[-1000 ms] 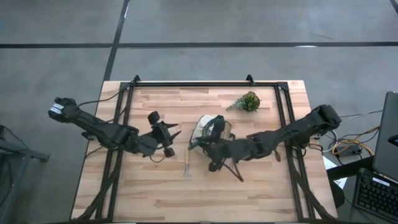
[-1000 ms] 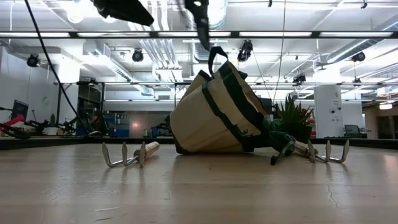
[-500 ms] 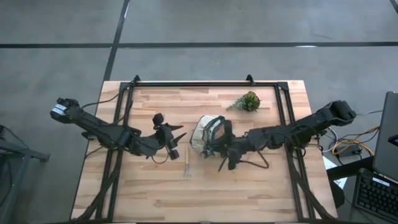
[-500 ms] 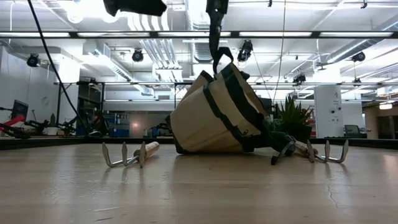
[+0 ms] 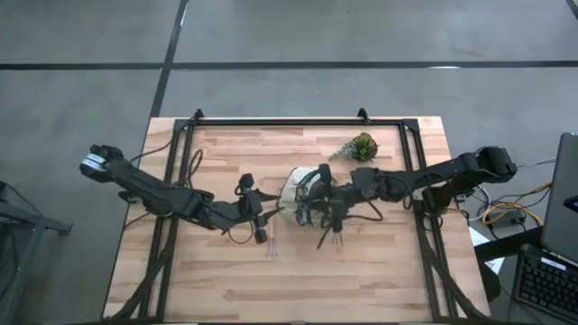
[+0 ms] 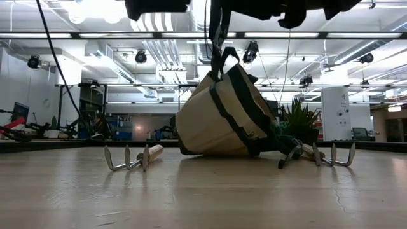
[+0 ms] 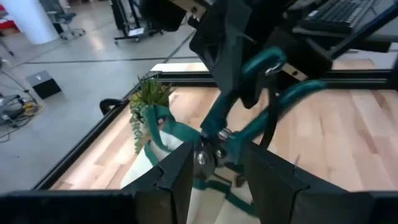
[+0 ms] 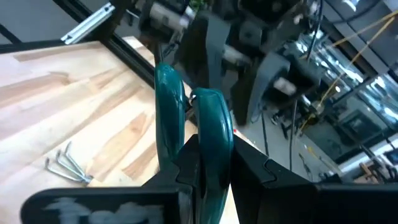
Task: Pick & Place Garden tools in Gardening bag
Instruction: Put the shear scissors into the gardening bag
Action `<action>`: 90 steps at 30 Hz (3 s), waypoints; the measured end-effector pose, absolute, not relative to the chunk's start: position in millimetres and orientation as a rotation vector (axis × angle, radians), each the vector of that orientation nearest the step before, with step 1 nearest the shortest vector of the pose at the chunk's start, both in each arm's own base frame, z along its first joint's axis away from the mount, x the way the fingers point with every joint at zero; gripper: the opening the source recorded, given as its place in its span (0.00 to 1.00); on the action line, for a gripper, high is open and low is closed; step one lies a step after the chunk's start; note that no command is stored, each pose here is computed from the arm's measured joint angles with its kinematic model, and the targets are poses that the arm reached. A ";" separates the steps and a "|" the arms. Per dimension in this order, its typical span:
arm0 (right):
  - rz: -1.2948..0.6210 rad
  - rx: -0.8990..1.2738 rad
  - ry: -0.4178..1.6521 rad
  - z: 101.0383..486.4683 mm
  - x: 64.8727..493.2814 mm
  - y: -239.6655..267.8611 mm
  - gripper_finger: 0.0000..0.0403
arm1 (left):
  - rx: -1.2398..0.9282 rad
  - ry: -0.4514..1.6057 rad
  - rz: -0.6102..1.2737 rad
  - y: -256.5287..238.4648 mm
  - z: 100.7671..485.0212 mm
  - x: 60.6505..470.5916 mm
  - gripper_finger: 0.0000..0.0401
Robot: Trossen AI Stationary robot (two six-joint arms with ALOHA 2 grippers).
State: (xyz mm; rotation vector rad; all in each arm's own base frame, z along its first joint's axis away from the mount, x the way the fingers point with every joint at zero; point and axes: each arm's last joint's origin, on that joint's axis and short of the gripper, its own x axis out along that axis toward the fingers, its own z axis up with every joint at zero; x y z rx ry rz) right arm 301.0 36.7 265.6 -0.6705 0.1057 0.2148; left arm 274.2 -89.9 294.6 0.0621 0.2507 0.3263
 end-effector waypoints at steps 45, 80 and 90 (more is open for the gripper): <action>0.088 -0.742 0.214 248.0 307.0 12.5 0.11 | 0.386 0.264 0.400 -98.9 251.6 319.5 0.36; 0.059 -0.780 0.282 235.6 308.6 10.8 0.11 | 0.260 0.227 0.534 -70.4 250.1 331.1 0.36; 0.067 -0.775 0.277 234.7 308.6 11.1 0.11 | 0.295 0.268 0.479 -66.7 245.5 333.0 0.31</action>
